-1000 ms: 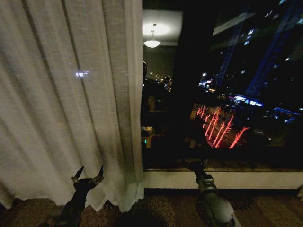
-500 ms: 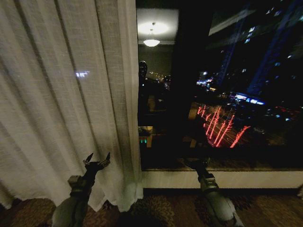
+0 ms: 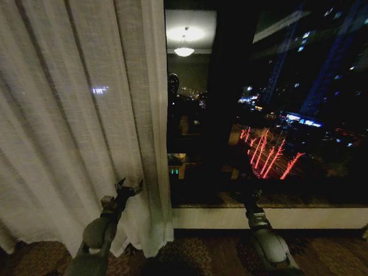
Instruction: Open the curtains by pulling them apart, changing their state from closed to fully open.
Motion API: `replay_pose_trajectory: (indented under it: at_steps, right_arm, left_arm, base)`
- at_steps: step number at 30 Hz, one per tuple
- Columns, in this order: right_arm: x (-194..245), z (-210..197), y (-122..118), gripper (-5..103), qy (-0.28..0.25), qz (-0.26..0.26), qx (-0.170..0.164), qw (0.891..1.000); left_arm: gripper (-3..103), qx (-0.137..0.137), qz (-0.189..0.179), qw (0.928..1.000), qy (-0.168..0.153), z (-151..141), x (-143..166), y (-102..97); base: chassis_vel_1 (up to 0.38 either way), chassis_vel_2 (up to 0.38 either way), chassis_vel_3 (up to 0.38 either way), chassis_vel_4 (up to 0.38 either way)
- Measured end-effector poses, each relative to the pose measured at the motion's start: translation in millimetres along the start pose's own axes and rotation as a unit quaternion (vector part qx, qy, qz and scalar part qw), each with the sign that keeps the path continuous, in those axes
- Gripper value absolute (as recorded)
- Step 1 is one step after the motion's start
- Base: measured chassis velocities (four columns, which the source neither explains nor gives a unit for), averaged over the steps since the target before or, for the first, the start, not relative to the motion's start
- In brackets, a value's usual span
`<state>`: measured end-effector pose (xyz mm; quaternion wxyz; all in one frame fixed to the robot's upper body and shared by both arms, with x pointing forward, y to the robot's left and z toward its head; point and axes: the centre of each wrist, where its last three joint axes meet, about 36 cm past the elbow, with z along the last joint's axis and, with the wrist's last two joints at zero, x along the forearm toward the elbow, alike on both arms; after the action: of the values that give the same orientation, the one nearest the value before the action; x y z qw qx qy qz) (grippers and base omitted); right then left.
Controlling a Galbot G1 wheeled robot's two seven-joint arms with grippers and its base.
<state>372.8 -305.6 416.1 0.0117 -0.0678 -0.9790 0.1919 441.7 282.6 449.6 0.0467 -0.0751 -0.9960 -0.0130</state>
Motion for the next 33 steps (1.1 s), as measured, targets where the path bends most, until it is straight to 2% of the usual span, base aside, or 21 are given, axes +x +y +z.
replay_pose_trajectory:
  at_steps: [1, 5, 8, 9, 10, 12, 13, 14, 17, 20, 21, 23, 26, 27, 28, 29, 31, 33]
  right_arm:
    - [0.1, 0.6, 0.6, 100, 0.001, 0.002, -0.001, 1.0]
    - [0.5, 1.1, 2.3, 100, 0.003, 0.007, -0.005, 1.0]
    - [0.8, -0.5, 2.3, 100, 0.002, 0.011, -0.005, 1.0]
    - [0.8, -0.5, 2.3, 100, 0.002, 0.011, -0.005, 1.0]
    - [0.9, -1.4, 2.2, 100, 0.001, 0.011, -0.005, 1.0]
    - [0.9, -2.1, 2.1, 100, 0.001, 0.011, -0.005, 1.0]
    - [0.9, -3.4, 2.6, 100, -0.001, 0.011, -0.006, 1.0]
    - [1.0, -4.4, 3.3, 100, -0.002, 0.011, -0.008, 1.0]
    - [2.0, -8.2, 7.8, 100, -0.004, 0.009, -0.016, 1.0]
    - [2.8, -10.5, 10.8, 100, -0.006, 0.007, -0.021, 1.0]
    - [3.3, -12.5, 13.3, 100, -0.008, 0.006, -0.024, 1.0]
    - [3.5, -13.6, 14.6, 100, -0.009, 0.006, -0.026, 1.0]
    - [3.7, -17.6, 18.6, 100, -0.012, 0.005, -0.03, 0.999]
    - [3.8, -18.8, 19.3, 100, -0.011, 0.005, -0.03, 0.999]
    - [4.4, -22.4, 21.2, 100, -0.008, 0.004, -0.031, 0.999]
    - [4.4, -22.4, 21.2, 100, -0.008, 0.004, -0.031, 0.999]
    - [4.8, -26.4, 22.9, 100, -0.006, 0.002, -0.031, 0.999]
    - [5.1, -28.0, 24.0, 100, -0.007, 0.002, -0.025, 1.0]
  left_arm:
    - [103, 0.001, 0.002, 1.0, 0.0, -0.5, -5.2, -0.3]
    - [96, 0.006, -0.008, 0.9999, 0.003, 0.9, -20.5, -3.8]
    - [80, 0.014, -0.023, 0.9996, 0.002, 0.9, -29.1, -8.7]
    - [80, 0.014, -0.023, 0.9996, 0.002, 0.9, -29.1, -8.7]
    - [75, 0.015, -0.024, 0.9996, 0.002, 1.0, -29.3, -9.6]
    - [75, 0.016, -0.025, 0.9996, 0.001, 0.8, -28.8, -10.3]
    - [64, 0.016, -0.025, 0.9996, 0.001, 0.7, -26.9, -10.9]
    - [64, 0.016, -0.027, 0.9995, 0.001, 1.1, -25.2, -10.7]
    - [47, 0.017, -0.034, 0.9993, 0.002, 1.3, -19.6, -8.2]
    - [42, 0.019, -0.037, 0.9991, 0.003, 0.6, -16.5, -5.7]
    - [31, 0.021, -0.039, 0.999, 0.002, -0.7, -14.2, -3.4]
    - [31, 0.023, -0.039, 0.999, 0.001, -1.7, -12.9, -2.2]
    - [15, 0.026, -0.041, 0.9988, -0.003, -5.5, -6.7, 2.1]
    - [15, 0.027, -0.041, 0.9988, -0.003, -6.1, -5.5, 2.6]
    - [10, 0.029, -0.043, 0.9986, -0.004, -6.9, -1.0, 4.5]
    - [10, 0.029, -0.043, 0.9986, -0.004, -6.9, -1.0, 4.5]
    - [2, 0.029, -0.045, 0.9985, -0.004, -7.2, 4.2, 7.4]
    - [1, 0.029, -0.047, 0.9984, -0.005, -8.4, 7.1, 10.2]
  base:
    - [0.0, 0.0, 0.0, 0.0]
    - [0.0, 0.0, 0.0, 0.0]
    - [0.0, 0.0, 0.0, 0.0]
    - [0.0, 0.0, 0.0, 0.0]
    - [0.0, 0.0, 0.0, 0.0]
    - [0.0, 0.0, 0.0, 0.0]
    - [0.0, 0.0, 0.0, 0.0]
    - [0.0, 0.0, 0.0, 0.0]
    - [0.0, 0.0, 0.0, 0.0]
    - [0.0, 0.0, 0.0, 0.0]
    - [0.0, 0.0, 0.0, 0.0]
    - [0.0, 0.0, 0.0, 0.0]
    - [0.0, 0.0, 0.0, 0.0]
    - [0.0, 0.0, 0.0, 0.0]
    - [0.0, 0.0, 0.0, 0.0]
    - [0.0, 0.0, 0.0, 0.0]
    - [0.0, 0.0, 0.0, 0.0]
    - [0.0, 0.0, 0.0, 0.0]
